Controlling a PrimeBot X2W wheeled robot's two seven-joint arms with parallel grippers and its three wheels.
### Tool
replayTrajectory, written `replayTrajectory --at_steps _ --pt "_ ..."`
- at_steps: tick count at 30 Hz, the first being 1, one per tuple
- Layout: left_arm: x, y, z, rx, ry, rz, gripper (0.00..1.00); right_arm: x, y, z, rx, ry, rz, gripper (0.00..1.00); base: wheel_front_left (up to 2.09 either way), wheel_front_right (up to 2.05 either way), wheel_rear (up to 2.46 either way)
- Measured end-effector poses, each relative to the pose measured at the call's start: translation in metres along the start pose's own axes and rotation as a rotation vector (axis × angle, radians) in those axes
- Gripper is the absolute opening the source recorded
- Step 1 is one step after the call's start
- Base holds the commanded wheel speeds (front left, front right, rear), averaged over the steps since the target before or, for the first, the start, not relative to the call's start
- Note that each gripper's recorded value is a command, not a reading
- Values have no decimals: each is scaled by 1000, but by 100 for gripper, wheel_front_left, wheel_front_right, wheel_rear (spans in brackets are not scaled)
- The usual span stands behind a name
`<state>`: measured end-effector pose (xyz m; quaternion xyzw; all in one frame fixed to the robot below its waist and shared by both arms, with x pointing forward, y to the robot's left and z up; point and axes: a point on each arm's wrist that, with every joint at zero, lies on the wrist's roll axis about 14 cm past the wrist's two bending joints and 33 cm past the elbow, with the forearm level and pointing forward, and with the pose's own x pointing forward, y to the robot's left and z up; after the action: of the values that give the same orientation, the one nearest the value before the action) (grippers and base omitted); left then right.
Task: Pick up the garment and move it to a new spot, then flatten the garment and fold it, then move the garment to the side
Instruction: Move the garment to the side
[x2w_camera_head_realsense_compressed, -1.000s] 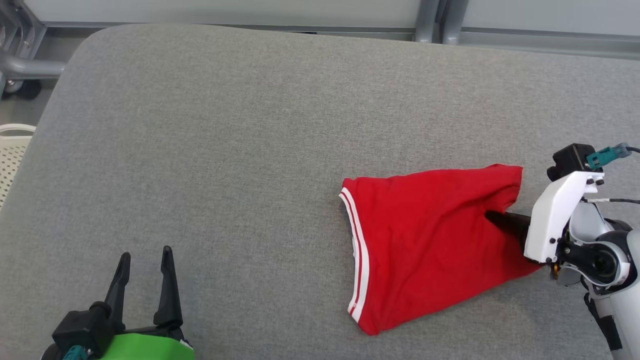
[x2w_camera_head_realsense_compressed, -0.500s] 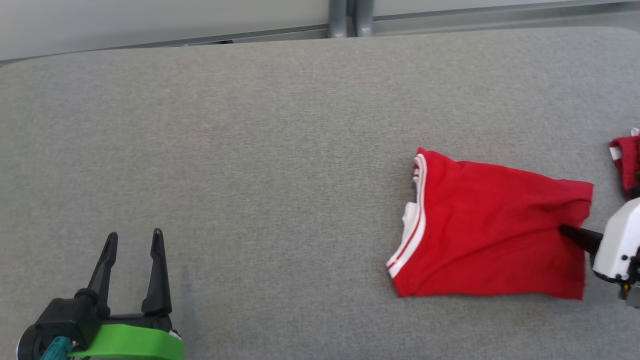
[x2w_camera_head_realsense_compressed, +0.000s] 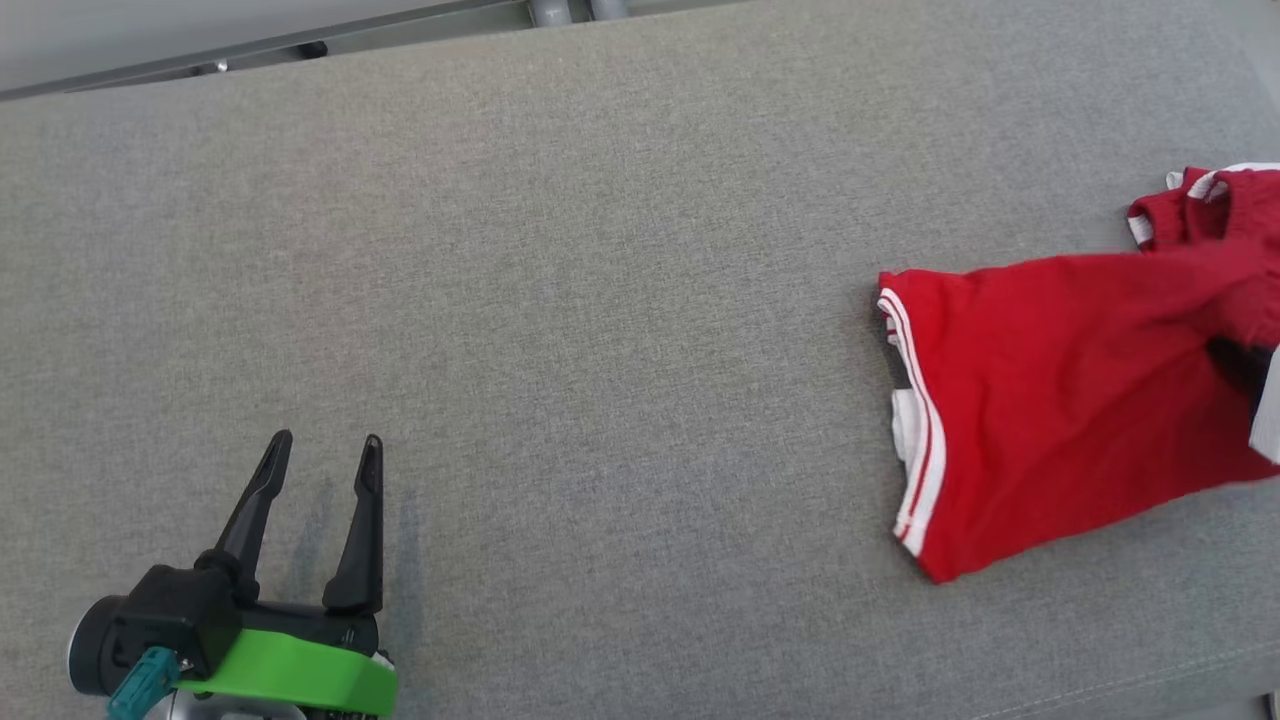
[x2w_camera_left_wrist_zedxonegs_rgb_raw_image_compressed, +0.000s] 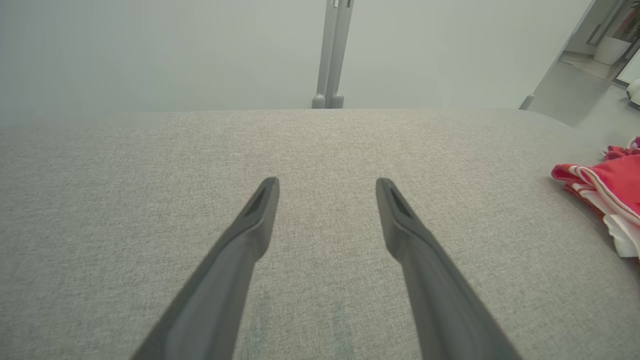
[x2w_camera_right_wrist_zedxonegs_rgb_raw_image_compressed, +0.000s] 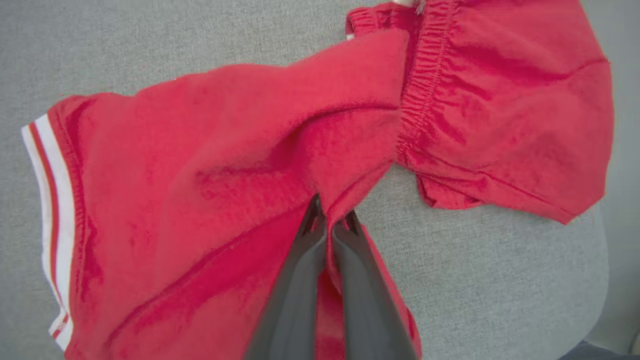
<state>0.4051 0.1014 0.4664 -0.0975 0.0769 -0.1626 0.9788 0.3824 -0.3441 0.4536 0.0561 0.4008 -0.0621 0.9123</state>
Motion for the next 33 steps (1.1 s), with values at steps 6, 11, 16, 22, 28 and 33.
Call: replayTrajectory --at_steps 6,11,16,22,28,33 --pt "4 2 -11 -2 23 0 100 8 -12 59 -118 -61 -63 0 0 0 0" --pt "9 6 -23 -12 48 9 100 15 -44 85 -145 -53 -170 0 0 0 0" --pt "9 13 -31 -25 66 40 100 19 -79 85 -105 -25 -258 0 0 0 0" --pt "11 14 -34 -24 83 46 100 11 -114 82 -60 -36 -343 0 0 0 0" --pt "18 11 -33 -21 86 26 100 12 -126 69 -43 -56 -379 55 0 0 0" --pt "18 7 -32 -16 93 13 100 14 -134 55 -49 -74 -416 100 0 0 0"
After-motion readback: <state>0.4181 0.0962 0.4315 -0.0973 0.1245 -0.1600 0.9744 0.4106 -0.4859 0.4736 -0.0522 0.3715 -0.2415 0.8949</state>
